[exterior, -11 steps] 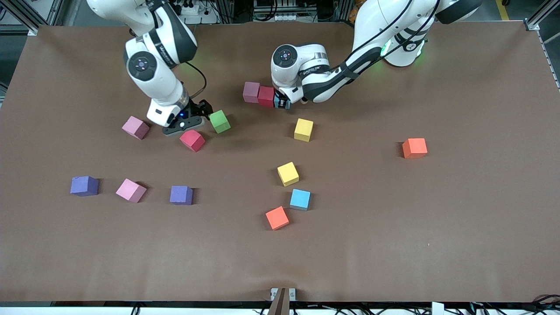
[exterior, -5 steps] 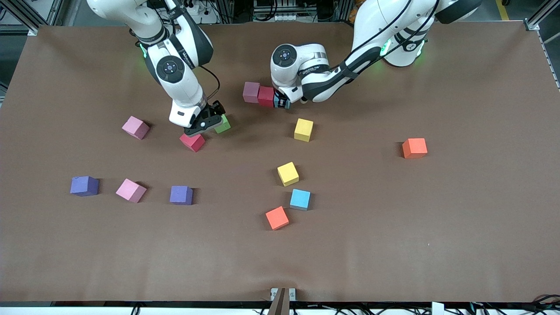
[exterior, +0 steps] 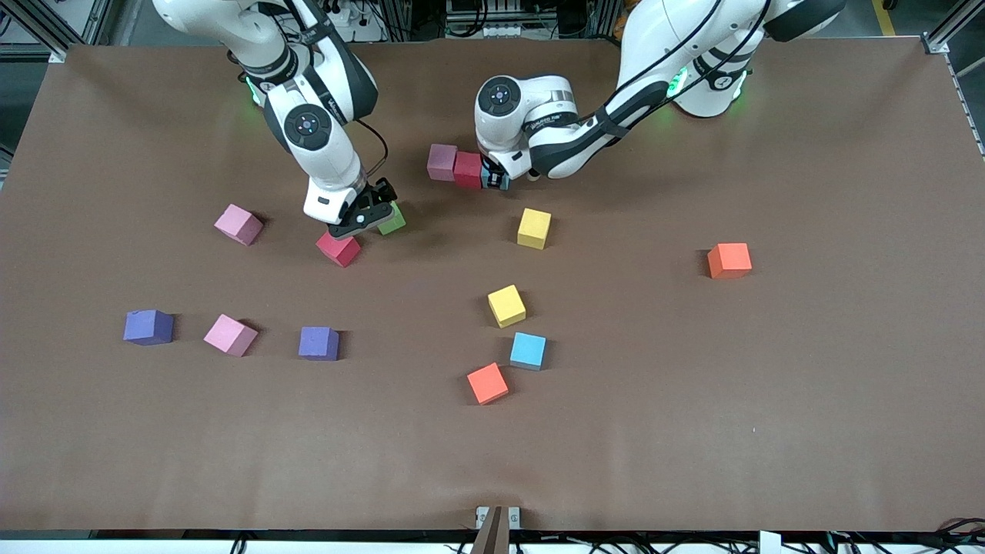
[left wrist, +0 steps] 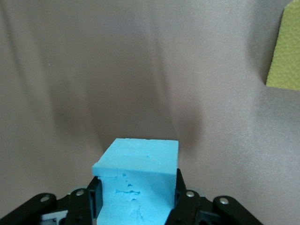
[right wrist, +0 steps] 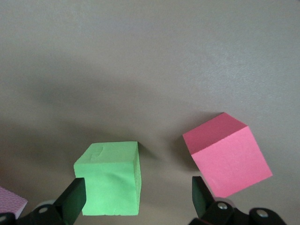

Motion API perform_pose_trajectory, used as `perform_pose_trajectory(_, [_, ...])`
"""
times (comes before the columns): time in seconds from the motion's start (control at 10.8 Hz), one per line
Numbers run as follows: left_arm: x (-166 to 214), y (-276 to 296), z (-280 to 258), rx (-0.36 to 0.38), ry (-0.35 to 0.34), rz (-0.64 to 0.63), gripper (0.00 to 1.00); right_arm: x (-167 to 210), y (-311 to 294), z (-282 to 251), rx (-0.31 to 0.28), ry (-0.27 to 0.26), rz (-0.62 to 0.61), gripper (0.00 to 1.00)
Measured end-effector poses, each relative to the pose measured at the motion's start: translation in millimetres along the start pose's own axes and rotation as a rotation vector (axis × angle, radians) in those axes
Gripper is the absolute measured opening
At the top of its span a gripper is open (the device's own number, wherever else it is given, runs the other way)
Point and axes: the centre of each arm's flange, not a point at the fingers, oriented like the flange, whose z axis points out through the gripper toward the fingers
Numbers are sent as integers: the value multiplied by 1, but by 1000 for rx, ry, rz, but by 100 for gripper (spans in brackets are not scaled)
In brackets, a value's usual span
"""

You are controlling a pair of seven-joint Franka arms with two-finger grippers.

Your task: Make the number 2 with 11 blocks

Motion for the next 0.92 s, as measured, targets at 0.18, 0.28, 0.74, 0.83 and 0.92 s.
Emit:
perform_pose_trajectory(0.18, [-1, -4, 4, 6, 24, 0, 70, -2, -12, 7, 1, -14, -16, 100])
perform_pose_trajectory(0.28, [0, -4, 6, 8, 35, 1, 84, -3, -16, 10, 7, -20, -15, 100])
perform_pose_trajectory(0.74, [2, 2, 1, 7, 69, -8, 100, -7, -23, 26, 11, -53, -15, 100])
perform_pose_trajectory(0.83, [2, 4, -3, 5, 83, -9, 100, -7, -23, 28, 10, -56, -16, 100])
perform_pose_trajectory(0.92, [0, 5, -8, 2, 93, -5, 100, -7, -24, 29, 10, -56, -17, 100])
